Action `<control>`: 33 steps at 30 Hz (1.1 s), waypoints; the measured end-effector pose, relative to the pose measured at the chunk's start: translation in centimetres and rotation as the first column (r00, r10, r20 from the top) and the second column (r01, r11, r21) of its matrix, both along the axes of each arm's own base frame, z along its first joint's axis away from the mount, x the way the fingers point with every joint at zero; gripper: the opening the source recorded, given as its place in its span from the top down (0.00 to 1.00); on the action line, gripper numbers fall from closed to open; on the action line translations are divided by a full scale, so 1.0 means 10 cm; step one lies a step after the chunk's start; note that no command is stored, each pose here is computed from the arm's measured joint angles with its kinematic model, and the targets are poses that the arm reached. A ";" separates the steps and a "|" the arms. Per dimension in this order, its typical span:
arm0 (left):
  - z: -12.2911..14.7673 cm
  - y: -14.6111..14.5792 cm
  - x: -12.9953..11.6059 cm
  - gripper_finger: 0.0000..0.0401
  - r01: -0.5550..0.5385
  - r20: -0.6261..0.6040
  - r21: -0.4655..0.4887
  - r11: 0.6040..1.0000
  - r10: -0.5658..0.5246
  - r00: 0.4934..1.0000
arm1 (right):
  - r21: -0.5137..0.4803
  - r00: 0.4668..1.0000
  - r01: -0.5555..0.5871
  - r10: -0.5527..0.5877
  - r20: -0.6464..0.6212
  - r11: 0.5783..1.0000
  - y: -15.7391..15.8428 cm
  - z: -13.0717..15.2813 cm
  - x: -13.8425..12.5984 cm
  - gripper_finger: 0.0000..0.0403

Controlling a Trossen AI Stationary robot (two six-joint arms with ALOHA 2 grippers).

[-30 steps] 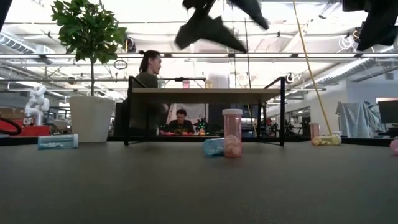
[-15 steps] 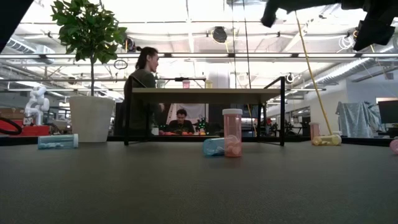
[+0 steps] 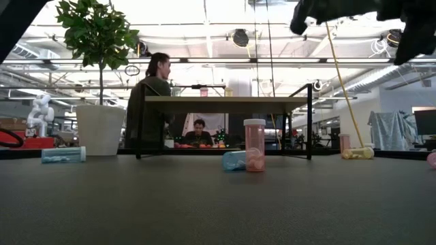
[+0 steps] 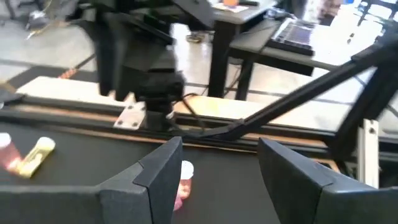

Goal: Pick and place medicine bottles onto shelf by color
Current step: Put the right pink pill bottle on the shelf aligned with the other pink bottle

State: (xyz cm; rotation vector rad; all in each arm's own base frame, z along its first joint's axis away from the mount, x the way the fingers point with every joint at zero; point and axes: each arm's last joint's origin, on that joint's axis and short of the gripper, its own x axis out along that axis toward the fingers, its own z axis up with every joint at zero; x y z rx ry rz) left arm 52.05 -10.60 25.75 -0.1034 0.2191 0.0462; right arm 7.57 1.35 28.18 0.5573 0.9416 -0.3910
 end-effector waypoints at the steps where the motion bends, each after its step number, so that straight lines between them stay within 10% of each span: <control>1: -0.01 0.03 0.01 0.47 -0.013 -0.004 -0.020 1.000 0.012 1.000 | 0.008 1.000 0.017 -0.017 -0.015 1.000 0.00 -0.05 0.01 0.66; 13: -0.29 0.40 -0.09 0.28 -0.185 -0.344 -0.121 0.975 0.134 0.929 | 0.108 0.986 -0.034 0.051 -0.161 0.994 0.08 -0.47 0.03 0.62; 17: -0.36 0.57 -0.17 0.28 -0.298 -0.478 -0.227 0.927 0.161 0.864 | 0.111 0.986 0.098 -0.081 -0.148 0.989 0.07 -0.53 0.05 0.58; 24: -0.44 0.89 -0.23 0.33 -0.308 -0.611 -0.454 0.836 -0.041 0.791 | 0.062 0.947 0.268 -0.251 -0.200 0.961 0.03 -0.58 0.19 0.52; 28: -0.45 1.07 -0.24 0.35 -0.238 -0.605 -0.478 0.846 -0.121 0.787 | 0.063 0.976 0.076 -0.061 -0.209 0.995 0.04 -0.61 0.35 0.51; 33: -0.28 1.29 -0.33 0.37 -0.169 -0.594 -0.475 0.864 -0.173 0.786 | 0.193 0.958 0.251 -0.214 -0.193 0.949 0.00 -0.59 0.45 0.52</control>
